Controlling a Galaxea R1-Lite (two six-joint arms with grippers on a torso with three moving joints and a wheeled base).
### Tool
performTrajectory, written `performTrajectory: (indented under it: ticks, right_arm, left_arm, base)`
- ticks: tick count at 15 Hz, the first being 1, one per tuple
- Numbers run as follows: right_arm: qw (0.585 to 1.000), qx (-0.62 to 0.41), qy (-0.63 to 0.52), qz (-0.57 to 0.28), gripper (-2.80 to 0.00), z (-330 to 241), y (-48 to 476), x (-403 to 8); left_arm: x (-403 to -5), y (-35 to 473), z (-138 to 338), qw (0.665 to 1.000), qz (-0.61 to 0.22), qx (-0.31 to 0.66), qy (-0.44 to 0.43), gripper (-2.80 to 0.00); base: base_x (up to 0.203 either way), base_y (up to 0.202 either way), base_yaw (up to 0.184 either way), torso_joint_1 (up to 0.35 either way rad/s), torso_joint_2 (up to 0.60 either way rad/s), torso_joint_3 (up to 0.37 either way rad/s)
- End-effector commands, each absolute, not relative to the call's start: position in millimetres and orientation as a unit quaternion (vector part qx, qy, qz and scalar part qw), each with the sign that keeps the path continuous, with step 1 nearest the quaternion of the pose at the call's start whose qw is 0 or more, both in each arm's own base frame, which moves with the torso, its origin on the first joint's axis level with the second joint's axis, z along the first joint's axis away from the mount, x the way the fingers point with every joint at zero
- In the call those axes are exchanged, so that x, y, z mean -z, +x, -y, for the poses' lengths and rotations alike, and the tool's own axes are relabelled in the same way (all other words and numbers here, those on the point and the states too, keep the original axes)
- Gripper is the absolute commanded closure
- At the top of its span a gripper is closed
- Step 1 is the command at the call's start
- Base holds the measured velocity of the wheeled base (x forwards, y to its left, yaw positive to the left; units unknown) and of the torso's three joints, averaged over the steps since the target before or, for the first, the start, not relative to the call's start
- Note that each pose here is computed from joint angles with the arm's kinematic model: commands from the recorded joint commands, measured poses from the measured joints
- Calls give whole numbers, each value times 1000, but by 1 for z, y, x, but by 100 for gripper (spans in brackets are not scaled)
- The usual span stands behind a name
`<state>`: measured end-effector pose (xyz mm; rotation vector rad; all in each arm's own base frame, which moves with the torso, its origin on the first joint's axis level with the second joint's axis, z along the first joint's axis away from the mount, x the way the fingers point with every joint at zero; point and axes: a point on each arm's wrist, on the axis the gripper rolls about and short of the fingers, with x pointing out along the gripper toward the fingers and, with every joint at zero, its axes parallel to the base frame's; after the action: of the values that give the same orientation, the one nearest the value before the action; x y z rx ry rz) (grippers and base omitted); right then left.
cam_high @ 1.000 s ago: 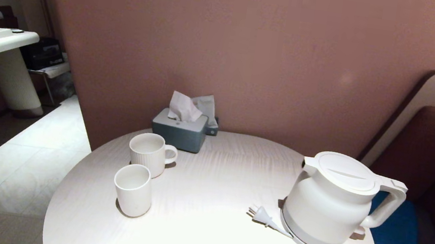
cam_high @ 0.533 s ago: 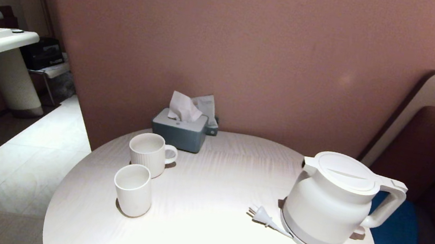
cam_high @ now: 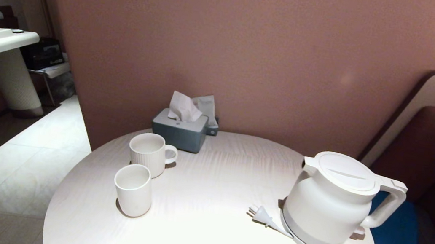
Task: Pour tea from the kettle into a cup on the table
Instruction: Pick up the cup
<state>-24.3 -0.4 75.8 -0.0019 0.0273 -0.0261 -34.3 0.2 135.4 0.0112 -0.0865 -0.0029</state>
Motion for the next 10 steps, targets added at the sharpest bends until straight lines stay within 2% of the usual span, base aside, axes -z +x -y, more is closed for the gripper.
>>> performTrajectory:
  ticks: [1,5,8,10]
  right_arm:
    - [1000,13,-2,-14,0,0,-24,-76]
    - [1000,13,-1,-14,0,0,-24,-76]
    - [1000,13,-1,-14,0,0,-24,-76]
    - [1000,13,-1,-14,0,0,-24,-76]
  left_arm:
    - [-163,-22,0,1000,16,3,5,0]
    - [-206,23,0,998,-60,6,2,0]
    - [-216,69,1,990,-139,8,-9,0]
    - [-209,103,2,978,-209,6,-25,0]
  base:
    - [0,0,0,0,0,0]
    - [0,0,0,0,0,0]
    - [0,0,0,0,0,0]
    - [0,0,0,0,0,0]
